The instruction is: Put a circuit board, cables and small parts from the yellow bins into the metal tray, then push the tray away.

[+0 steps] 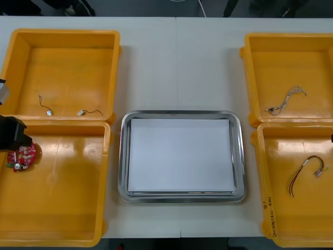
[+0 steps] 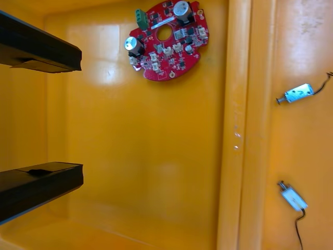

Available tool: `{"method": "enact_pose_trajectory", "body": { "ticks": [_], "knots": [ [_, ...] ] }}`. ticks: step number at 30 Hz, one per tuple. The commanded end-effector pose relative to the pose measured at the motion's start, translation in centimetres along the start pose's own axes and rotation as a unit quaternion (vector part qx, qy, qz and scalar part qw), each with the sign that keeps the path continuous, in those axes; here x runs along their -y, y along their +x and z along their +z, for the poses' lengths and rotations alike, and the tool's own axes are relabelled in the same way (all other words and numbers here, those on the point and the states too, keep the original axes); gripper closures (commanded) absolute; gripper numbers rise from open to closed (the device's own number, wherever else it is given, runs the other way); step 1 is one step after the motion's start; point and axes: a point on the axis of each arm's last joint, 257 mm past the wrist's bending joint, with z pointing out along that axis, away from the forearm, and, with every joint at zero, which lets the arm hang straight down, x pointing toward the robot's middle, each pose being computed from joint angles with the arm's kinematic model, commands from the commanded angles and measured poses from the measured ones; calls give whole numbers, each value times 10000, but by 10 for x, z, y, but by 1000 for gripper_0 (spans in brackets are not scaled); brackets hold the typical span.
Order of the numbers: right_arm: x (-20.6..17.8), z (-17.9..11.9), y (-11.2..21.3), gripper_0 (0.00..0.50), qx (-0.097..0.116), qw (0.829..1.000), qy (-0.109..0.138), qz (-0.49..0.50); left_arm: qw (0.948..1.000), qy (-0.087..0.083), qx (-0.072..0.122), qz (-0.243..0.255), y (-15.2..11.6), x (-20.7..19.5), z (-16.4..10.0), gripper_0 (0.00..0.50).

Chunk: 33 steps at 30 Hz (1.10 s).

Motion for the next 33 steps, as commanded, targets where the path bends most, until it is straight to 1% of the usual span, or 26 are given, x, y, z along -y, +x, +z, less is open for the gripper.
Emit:
{"method": "enact_pose_trajectory", "body": {
  "ticks": [1,6,7,11,15,19,21,23,27,30,33],
  "knots": [
    [-7,21,4,0,40,9983,-171,557,9974,-329,-93,637,8,-29,-7,0],
    [-6,36,3,0,59,9954,-288,917,9970,-409,-199,631,18,-37,-3,0],
    [-5,40,3,0,51,9939,-302,1058,9968,-418,-250,640,22,-39,0,0],
    [-5,50,6,0,-13,9874,-335,1543,9970,-386,-145,655,22,-40,6,0],
    [-7,54,10,0,-69,9836,-288,1778,9971,-369,-46,658,22,-42,12,0],
    [-3,59,14,0,-47,9770,-235,2117,9970,-356,88,679,19,-44,17,0],
    [-5,62,18,0,-91,9734,-230,2279,9967,-381,181,694,17,-46,20,0],
    [-6,65,20,0,-119,9699,-234,2422,9966,-371,256,691,16,-48,23,0],
    [-9,68,24,0,-151,9618,-238,2723,9964,-309,355,699,16,-51,31,0],
    [-11,72,26,0,-163,9587,-231,2829,9956,-285,381,807,16,-56,36,0],
    [-13,79,28,0,-185,9558,-277,2922,9949,-242,425,888,13,-62,43,0]
  ]
}}
